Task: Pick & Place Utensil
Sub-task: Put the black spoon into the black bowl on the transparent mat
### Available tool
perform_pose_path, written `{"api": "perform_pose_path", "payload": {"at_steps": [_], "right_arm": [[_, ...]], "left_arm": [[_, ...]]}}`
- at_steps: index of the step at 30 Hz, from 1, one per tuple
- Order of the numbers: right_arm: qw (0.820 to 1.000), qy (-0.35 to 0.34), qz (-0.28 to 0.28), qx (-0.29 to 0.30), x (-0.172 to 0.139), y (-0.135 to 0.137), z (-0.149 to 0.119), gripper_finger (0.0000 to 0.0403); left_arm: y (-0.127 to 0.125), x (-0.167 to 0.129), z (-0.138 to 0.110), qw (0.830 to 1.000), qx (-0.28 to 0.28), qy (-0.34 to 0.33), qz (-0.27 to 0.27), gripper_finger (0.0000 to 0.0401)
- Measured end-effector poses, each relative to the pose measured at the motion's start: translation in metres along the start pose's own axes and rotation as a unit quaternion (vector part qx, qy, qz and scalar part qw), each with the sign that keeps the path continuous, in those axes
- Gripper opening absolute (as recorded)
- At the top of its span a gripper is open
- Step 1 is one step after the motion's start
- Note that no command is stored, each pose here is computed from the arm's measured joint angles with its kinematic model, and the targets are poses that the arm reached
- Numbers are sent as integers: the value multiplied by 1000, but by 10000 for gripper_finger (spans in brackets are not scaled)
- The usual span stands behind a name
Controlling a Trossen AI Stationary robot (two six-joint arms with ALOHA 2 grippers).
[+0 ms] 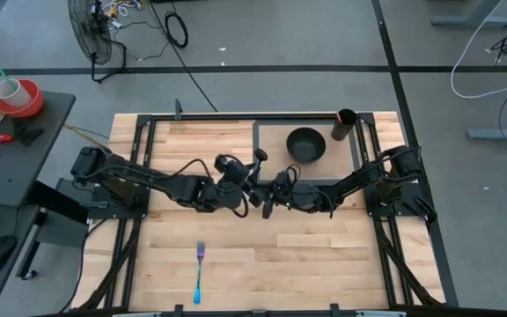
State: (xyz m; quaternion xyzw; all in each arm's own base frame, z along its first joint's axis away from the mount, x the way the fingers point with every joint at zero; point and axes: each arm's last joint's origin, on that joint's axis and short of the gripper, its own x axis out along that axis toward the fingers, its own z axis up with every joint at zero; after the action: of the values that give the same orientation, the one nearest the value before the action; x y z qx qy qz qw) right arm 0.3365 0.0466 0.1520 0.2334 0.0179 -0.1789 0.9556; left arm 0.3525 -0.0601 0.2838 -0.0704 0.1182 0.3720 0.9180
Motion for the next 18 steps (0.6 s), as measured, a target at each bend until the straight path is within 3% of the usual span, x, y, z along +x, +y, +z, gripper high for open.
{"api": "perform_pose_path", "payload": {"at_steps": [4, 7, 9, 12, 18], "right_arm": [[997, 7, 33, 71, -6, -1, 2, 4], [985, -7, 63, 162, -23, -8, 6, 4], [966, -39, 78, 244, -38, -17, 11, 4], [922, -83, 90, 367, -59, -33, 12, 3], [870, -65, 85, 481, -75, -54, 4, 9]], "left_arm": [[6, -19, 11, 999, 38, 3, -12, 144], [15, -40, 15, 997, 76, 17, -11, 177], [20, -52, 14, 995, 99, 25, -3, 193], [21, -62, 7, 990, 133, 39, 0, 204], [11, -60, -7, 986, 157, 57, -10, 199]]}}
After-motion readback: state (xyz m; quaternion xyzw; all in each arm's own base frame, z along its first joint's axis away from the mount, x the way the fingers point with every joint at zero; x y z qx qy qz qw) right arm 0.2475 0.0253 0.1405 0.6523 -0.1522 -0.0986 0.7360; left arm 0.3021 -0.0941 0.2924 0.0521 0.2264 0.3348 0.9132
